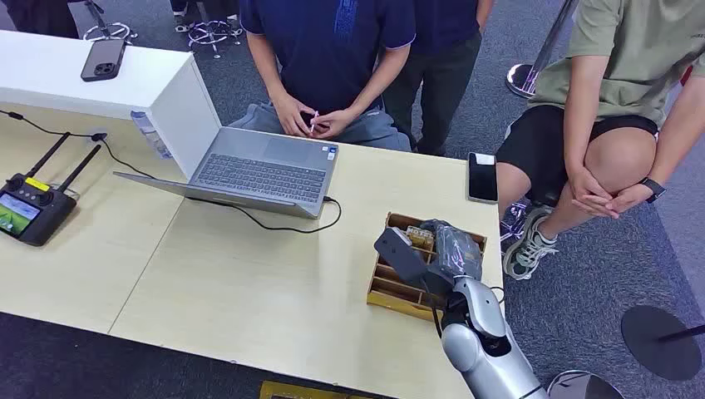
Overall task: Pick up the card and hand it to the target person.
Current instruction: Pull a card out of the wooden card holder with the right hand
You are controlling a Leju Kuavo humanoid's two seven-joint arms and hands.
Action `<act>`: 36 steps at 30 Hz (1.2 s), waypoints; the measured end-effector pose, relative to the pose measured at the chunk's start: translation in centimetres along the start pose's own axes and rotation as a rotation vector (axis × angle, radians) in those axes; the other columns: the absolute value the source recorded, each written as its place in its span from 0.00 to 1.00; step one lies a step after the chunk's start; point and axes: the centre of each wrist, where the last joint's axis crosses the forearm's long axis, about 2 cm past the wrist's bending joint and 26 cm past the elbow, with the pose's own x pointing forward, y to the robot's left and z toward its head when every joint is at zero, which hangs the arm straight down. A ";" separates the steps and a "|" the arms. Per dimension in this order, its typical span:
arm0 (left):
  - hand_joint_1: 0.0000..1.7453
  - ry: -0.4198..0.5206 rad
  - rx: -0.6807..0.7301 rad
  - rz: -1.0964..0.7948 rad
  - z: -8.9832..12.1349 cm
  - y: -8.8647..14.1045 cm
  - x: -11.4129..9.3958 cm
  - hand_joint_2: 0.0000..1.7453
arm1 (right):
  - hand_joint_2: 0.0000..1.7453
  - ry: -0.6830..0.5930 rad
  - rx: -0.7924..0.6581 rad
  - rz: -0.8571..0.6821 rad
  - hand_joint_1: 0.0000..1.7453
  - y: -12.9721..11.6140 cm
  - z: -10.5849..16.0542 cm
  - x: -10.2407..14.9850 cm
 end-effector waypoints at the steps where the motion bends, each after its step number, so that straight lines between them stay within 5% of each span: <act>1: 0.00 0.000 0.000 0.000 0.0 0.0 0.0 0.00 | 1.00 0.000 0.000 0.000 0.46 0.0 0.0 0.0; 13: 0.00 0.001 0.000 -0.001 0.0 0.0 0.0 0.00 | 1.00 0.002 -0.005 -0.002 0.49 -0.1 -0.1 0.0; 20: 0.00 0.004 -0.001 -0.007 0.0 0.0 0.0 0.00 | 1.00 0.005 -0.004 -0.002 0.37 0.0 -0.1 0.0; 26: 0.00 0.005 -0.001 -0.015 0.0 0.0 0.0 0.00 | 1.00 0.008 0.001 -0.004 0.13 0.1 -0.1 -0.1; 30: 0.00 0.004 -0.001 -0.015 0.0 0.0 0.0 0.00 | 1.00 0.011 0.007 -0.007 0.18 0.2 -0.1 -0.2; 36: 0.00 0.004 -0.001 -0.015 0.0 0.0 0.0 0.00 | 1.00 0.017 0.015 -0.004 0.38 0.4 -0.2 -0.3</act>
